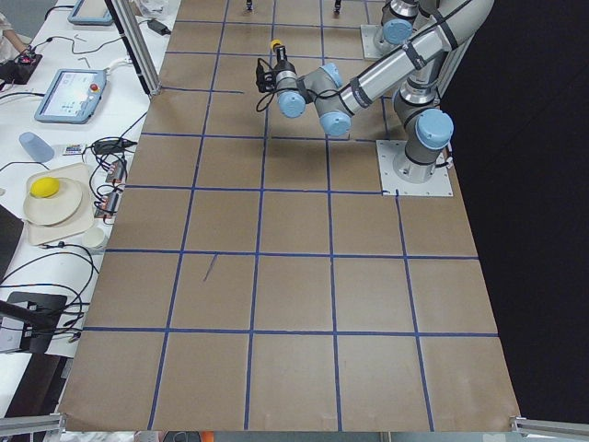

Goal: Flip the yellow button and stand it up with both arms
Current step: 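Lift the yellow button with the left gripper toward the right gripper, then grasp the yellow cap with the right gripper while the left gripper holds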

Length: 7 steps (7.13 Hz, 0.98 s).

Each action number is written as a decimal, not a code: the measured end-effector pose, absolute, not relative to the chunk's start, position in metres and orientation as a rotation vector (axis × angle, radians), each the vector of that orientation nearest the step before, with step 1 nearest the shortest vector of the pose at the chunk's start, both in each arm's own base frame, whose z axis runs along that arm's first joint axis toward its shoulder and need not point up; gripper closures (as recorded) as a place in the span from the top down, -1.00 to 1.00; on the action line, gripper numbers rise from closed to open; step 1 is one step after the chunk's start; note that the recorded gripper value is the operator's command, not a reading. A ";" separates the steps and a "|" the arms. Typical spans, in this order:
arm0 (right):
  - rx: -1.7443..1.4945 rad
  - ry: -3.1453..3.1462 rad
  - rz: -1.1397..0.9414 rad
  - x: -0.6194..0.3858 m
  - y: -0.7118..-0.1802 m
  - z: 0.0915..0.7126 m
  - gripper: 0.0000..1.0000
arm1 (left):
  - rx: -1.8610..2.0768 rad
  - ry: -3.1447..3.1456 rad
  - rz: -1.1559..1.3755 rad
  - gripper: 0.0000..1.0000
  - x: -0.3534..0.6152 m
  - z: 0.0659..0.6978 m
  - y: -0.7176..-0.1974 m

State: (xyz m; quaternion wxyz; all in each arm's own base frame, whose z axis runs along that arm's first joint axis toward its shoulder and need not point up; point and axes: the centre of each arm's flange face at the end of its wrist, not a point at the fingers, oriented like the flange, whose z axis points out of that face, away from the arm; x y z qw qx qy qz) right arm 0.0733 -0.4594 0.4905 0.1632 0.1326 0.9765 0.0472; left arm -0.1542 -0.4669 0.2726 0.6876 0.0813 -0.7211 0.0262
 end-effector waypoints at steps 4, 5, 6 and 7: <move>0.699 2.294 0.185 0.079 -0.474 0.507 0.99 | -0.009 -1.350 0.096 -0.68 -0.241 0.299 -0.446; 0.733 2.203 0.206 0.085 -0.476 0.511 0.99 | -0.058 -1.310 0.090 -0.68 -0.259 0.305 -0.438; 0.755 2.147 0.230 0.090 -0.476 0.512 0.99 | -0.080 -1.273 0.084 -0.68 -0.270 0.309 -0.434; 0.769 2.123 0.260 0.093 -0.474 0.505 0.99 | -0.098 -1.253 0.085 -0.68 -0.277 0.315 -0.434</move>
